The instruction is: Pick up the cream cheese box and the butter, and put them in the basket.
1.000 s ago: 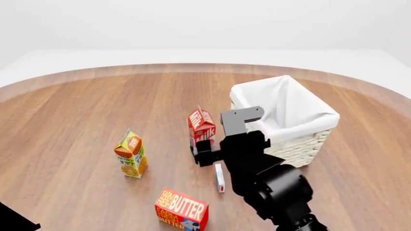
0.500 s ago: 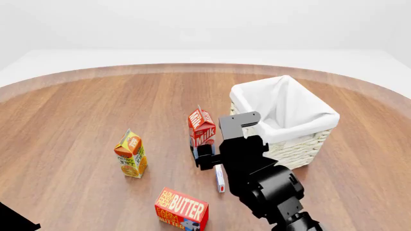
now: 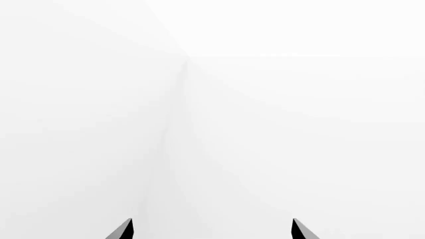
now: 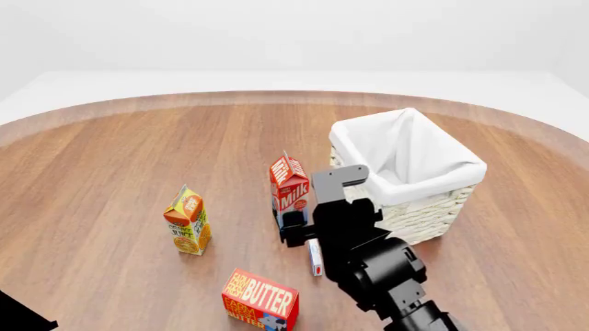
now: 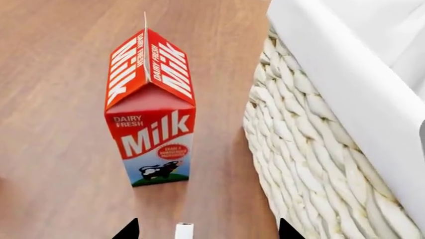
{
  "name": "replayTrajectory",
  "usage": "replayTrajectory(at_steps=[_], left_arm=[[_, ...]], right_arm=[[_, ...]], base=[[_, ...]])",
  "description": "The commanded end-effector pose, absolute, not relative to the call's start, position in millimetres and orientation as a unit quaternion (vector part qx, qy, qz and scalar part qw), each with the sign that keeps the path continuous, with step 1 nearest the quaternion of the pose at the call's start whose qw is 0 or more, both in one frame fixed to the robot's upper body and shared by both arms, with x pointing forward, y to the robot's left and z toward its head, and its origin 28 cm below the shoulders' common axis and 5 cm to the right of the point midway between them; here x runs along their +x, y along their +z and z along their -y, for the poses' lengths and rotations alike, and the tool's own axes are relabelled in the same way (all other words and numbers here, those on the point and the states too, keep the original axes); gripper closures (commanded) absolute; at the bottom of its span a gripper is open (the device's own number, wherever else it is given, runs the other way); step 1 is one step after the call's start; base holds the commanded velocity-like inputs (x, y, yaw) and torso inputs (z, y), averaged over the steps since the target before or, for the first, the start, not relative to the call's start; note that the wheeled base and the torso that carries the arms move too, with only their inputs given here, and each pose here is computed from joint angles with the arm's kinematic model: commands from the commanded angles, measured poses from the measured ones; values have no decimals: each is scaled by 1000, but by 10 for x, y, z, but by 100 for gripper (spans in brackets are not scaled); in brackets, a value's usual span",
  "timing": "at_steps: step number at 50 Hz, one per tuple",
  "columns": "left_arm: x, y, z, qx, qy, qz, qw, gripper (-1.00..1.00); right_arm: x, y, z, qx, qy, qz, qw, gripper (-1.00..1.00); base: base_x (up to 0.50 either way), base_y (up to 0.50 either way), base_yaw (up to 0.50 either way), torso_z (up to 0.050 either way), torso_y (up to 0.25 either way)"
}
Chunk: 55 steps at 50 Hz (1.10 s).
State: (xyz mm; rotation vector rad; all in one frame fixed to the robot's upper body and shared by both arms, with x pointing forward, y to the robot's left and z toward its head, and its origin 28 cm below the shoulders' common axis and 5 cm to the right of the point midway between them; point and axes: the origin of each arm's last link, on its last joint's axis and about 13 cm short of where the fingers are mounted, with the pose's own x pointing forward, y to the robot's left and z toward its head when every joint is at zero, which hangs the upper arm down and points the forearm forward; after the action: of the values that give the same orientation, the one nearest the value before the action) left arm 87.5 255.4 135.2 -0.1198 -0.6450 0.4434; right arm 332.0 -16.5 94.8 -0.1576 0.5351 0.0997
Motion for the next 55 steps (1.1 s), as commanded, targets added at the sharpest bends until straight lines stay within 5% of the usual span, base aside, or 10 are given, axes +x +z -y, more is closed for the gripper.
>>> replayTrajectory(at_steps=[1,55], left_arm=[[875,1346,-2556,-58,216,314,923,-100],[870,1353,-2552,-60,218,314,922,-100]], right_arm=[[3331,881,146,-83,49,-271,958,-100],[3383,713,52,-101,50,-296,948,-100]], base=[[0,0,0,0,0],[0,0,0,0,0]])
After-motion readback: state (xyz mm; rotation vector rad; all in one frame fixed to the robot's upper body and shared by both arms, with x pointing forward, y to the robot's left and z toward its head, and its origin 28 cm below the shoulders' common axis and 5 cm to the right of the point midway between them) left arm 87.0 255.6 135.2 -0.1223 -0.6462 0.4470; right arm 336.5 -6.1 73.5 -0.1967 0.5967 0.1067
